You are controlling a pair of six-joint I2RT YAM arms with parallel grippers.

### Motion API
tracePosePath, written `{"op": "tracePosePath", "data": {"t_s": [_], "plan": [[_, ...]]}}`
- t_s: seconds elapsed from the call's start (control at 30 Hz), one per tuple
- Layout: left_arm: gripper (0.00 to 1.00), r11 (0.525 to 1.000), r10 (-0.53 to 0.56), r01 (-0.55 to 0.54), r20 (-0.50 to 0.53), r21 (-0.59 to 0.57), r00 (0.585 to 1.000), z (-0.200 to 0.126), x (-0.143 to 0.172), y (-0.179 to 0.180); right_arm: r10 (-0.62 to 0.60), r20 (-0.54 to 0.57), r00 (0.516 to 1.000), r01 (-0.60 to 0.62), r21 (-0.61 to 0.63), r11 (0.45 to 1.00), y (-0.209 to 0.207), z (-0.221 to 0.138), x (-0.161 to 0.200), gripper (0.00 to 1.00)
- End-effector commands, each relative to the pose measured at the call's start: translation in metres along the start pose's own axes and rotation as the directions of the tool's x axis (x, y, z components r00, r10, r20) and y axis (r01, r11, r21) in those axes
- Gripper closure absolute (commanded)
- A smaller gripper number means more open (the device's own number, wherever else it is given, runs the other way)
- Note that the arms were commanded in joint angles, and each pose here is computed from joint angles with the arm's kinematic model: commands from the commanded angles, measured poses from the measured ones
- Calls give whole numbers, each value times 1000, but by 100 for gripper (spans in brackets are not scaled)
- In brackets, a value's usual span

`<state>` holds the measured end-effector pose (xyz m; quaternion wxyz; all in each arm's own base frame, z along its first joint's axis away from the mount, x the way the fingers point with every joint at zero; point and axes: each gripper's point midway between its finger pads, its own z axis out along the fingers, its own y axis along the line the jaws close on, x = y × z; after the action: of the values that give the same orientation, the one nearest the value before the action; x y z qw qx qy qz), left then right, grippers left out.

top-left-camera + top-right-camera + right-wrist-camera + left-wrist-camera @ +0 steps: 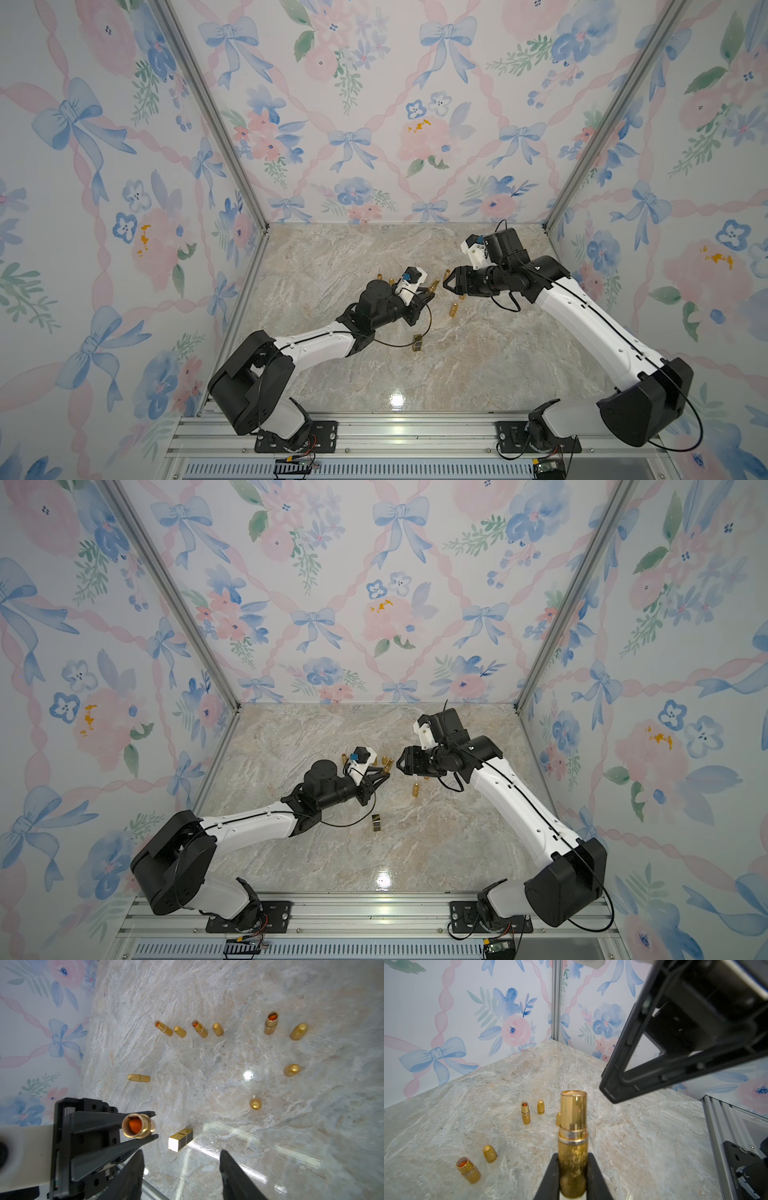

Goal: Open the lipstick cap
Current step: Place the lipstick at the center of the board.

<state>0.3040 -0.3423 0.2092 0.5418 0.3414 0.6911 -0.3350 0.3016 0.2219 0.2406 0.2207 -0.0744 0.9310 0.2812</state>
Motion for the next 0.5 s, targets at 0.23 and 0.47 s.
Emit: {"op": "tracePosePath", "data": {"t_s": [0.23,0.47], "plan": [[100,998,44,-46,36,52,998,2,-12,-13,6,-34,999,-10,-114,993,30,23,-8,47],[100,998,52,-54,39,43,998,2,-14,-12,-5,-69,998,-2,-98,995,26,40,-2,57]]}}
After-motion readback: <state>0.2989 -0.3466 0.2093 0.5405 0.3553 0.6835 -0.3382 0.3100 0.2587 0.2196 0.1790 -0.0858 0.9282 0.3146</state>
